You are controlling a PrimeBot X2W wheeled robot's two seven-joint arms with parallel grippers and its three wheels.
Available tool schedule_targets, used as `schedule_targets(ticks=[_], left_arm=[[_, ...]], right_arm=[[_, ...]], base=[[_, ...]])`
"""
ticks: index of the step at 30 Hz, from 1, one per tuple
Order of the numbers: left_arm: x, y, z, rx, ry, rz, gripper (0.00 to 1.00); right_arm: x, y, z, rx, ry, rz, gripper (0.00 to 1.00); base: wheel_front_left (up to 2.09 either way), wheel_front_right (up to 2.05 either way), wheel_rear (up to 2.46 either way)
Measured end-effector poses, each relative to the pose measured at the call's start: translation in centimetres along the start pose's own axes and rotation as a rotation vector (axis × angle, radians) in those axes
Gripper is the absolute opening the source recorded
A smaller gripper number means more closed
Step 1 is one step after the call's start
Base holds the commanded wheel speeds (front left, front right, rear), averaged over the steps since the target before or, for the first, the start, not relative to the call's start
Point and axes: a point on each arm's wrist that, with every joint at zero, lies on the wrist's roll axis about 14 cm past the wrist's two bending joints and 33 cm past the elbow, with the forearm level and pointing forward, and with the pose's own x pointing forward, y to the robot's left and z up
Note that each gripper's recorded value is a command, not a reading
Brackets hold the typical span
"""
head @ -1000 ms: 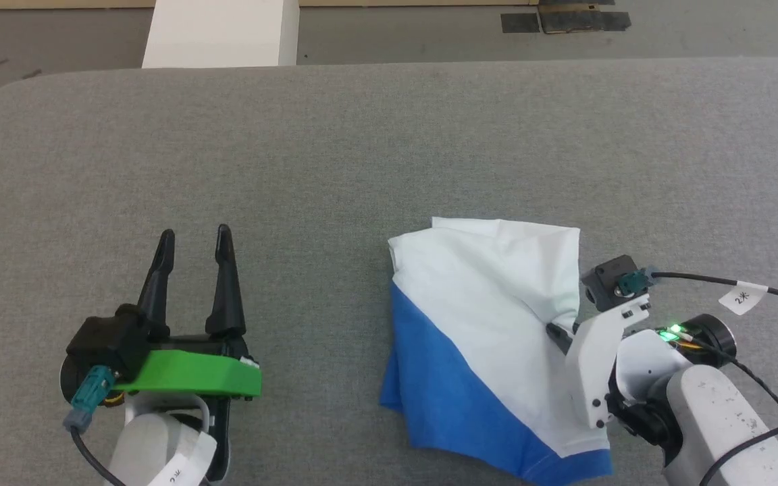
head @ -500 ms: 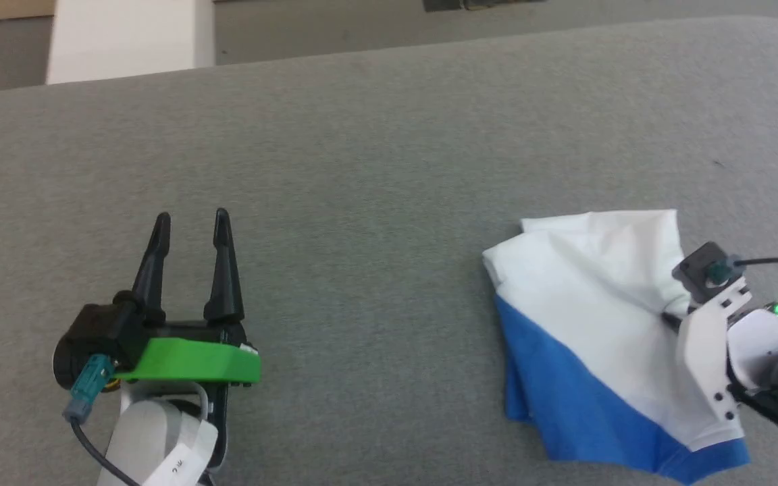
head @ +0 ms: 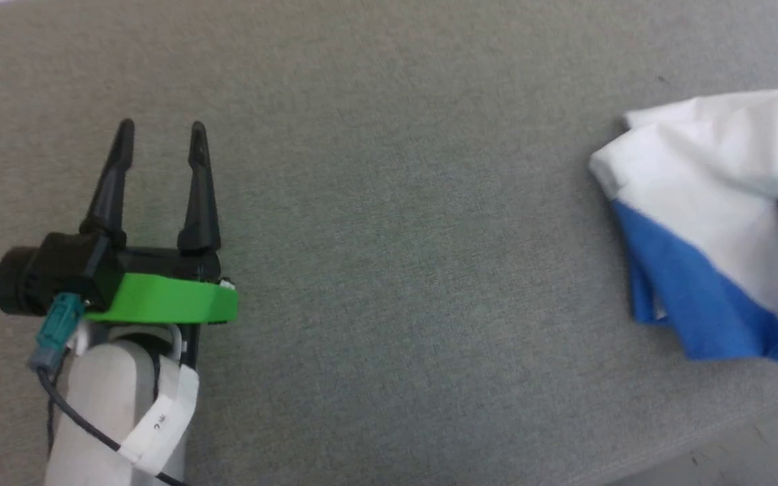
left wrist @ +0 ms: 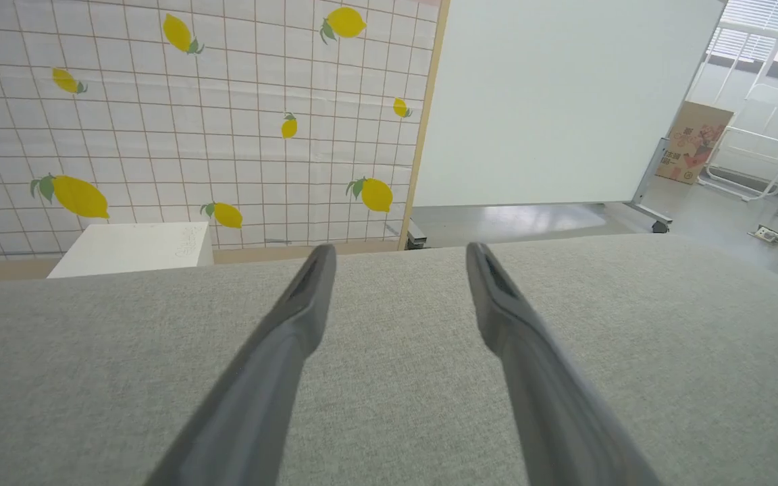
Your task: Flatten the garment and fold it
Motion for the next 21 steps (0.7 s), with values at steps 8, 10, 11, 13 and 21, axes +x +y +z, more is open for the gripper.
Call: schedule_targets(ticks=[8, 10, 11, 13, 21], left_arm=[[1.4, 2.5, -3.6, 0.050, 0.056, 0.024, 1.00], [1.5, 2.9, -4.2, 0.053, 0.067, 0.030, 1.00], [1.5, 3.2, -4.6, 0.052, 0.076, 0.037, 1.00], [1.4, 3.6, -5.1, 0.052, 0.083, 0.042, 1.00], [1.2, 4.5, -5.8, 0.057, 0.098, 0.064, 1.00]], right_arm=[[2.9, -8.3, -0.9, -0.001, 0.077, -0.210, 0.00], [3.4, -9.5, -0.8, 0.014, 0.080, -0.245, 0.00], [3.7, -10.0, -0.9, 0.018, 0.086, -0.261, 0.00], [4.2, -10.5, -0.7, 0.030, 0.082, -0.280, 0.00], [5.6, -11.4, -0.9, 0.059, 0.069, -0.330, 1.00]], base=[[0.00, 0.00, 0.00], [0.00, 0.00, 0.00], [0.00, 0.00, 0.00], [0.00, 0.00, 0.00], [0.00, 0.00, 0.00]])
